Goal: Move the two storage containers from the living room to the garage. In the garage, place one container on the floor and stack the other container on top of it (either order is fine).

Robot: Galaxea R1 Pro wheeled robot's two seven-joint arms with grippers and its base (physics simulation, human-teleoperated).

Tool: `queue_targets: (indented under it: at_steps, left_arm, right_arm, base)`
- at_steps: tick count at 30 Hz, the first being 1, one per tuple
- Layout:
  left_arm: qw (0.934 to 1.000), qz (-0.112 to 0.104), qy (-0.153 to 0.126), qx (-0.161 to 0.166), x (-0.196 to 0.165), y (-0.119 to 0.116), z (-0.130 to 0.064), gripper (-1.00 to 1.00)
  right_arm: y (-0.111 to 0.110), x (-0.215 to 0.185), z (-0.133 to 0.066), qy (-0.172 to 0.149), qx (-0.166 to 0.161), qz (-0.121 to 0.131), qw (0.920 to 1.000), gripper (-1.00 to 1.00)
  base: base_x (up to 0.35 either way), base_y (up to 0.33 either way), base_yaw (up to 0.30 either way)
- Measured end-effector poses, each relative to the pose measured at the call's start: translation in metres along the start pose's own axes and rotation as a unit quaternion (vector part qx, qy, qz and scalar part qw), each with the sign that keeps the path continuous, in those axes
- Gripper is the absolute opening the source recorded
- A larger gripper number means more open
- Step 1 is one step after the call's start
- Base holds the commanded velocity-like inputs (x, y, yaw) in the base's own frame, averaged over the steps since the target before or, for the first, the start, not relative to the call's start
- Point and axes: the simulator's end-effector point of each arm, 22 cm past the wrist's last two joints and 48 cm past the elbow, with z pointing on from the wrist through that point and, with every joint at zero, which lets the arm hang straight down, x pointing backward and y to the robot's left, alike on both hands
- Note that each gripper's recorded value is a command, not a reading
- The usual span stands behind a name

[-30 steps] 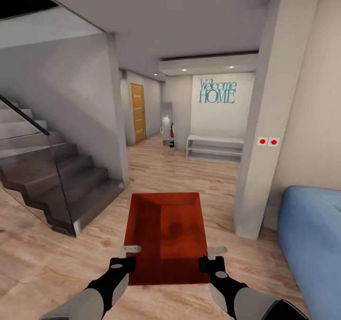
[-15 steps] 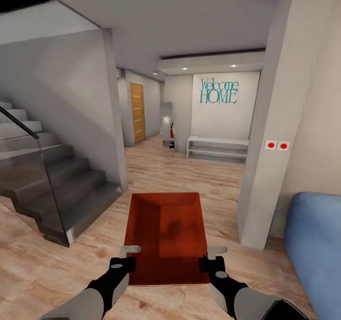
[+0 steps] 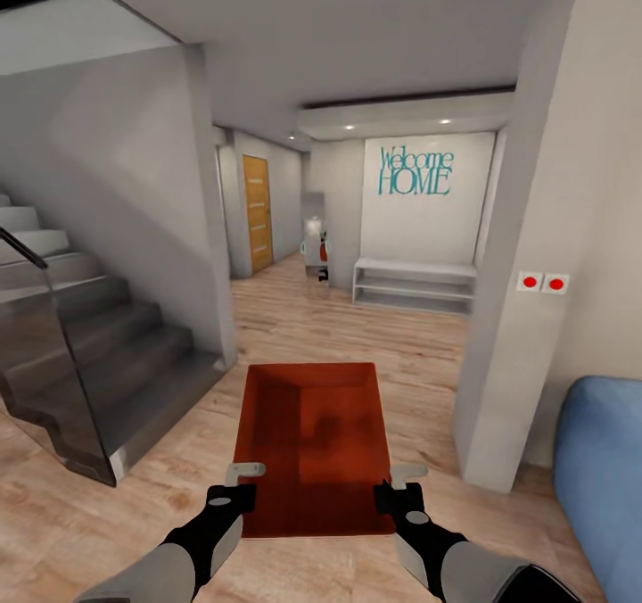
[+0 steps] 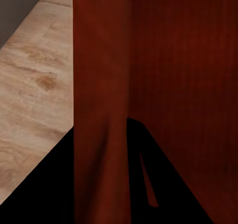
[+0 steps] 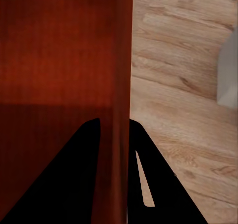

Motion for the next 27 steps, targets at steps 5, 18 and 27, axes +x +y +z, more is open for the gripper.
queue_targets:
  at_steps: [5,18,27]
  left_arm:
    - [1.0000,0.000,0.000,0.000,0.0000,-0.0002,-0.0001,-1.00]
    - [1.0000,0.000,0.000,0.000,0.0002,0.0000,0.0000,-1.00]
    - [1.0000,0.000,0.000,0.000,0.0000,0.0000,0.0000,-1.00]
  right_arm:
    - [-0.0003,0.0001,0.0000,0.000,0.000,0.000,1.0000,-1.00]
    - [-0.0001,0.0002,0.0000,0.000,0.000,0.000,1.0000,-1.00]
    - [-0.0001,-0.0001,0.0000,0.000,0.000,0.000,1.0000,-1.00]
  base:
    - [0.321,0.000,0.000]
    - [0.321,0.000,0.000]
    - [0.321,0.000,0.000]
